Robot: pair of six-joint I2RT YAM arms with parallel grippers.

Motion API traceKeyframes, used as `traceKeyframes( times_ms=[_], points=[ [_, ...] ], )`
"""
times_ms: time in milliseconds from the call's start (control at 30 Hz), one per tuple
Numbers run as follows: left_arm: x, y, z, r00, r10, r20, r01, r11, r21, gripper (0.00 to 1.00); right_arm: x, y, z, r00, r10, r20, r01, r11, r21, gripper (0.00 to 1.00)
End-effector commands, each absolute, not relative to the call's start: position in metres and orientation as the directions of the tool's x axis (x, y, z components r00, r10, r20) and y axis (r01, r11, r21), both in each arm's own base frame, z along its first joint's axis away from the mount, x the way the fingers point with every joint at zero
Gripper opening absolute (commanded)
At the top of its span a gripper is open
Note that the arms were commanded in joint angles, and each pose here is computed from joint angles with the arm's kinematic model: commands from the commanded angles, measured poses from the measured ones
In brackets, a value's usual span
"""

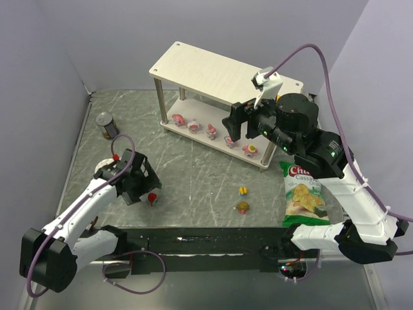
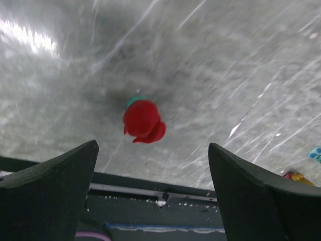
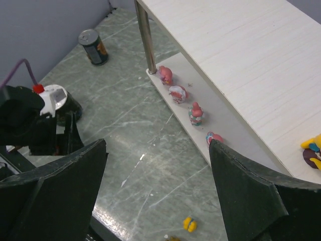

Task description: Place and organize the plastic toys onto the shelf

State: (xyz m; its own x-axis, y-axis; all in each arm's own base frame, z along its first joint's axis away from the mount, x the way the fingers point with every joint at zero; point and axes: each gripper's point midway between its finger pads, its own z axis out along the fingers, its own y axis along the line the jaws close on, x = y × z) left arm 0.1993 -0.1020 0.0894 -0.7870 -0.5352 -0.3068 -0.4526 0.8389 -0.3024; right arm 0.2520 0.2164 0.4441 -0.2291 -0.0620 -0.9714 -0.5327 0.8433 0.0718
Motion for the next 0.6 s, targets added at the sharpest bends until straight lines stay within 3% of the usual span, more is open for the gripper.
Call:
traceKeyframes(
  times_ms=[0,233,567],
  points=[
    [0.184,-0.112,0.084,-0.768,-0.604,-0.215,-0.518,0.782,-0.347,0.98,0.253,0.215,0.470,-0.162,-0.002,-0.987,-0.517,0.852,0.083,0.89],
    [0.187,-0.114,0.069,-0.737,-0.651,-0.180,-0.576,0.745,-0.336,0.95,0.255,0.216,0.456,-0.186,-0.016,-0.982,-0.506,0.859,0.082,0.89],
    [0.196,-0.113,0.056,-0.703,-0.689,-0.178,-0.622,0.716,-0.315,0.77,0.256,0.207,0.449,-0.179,-0.046,-0.983,-0.482,0.875,0.046,0.89]
  ],
)
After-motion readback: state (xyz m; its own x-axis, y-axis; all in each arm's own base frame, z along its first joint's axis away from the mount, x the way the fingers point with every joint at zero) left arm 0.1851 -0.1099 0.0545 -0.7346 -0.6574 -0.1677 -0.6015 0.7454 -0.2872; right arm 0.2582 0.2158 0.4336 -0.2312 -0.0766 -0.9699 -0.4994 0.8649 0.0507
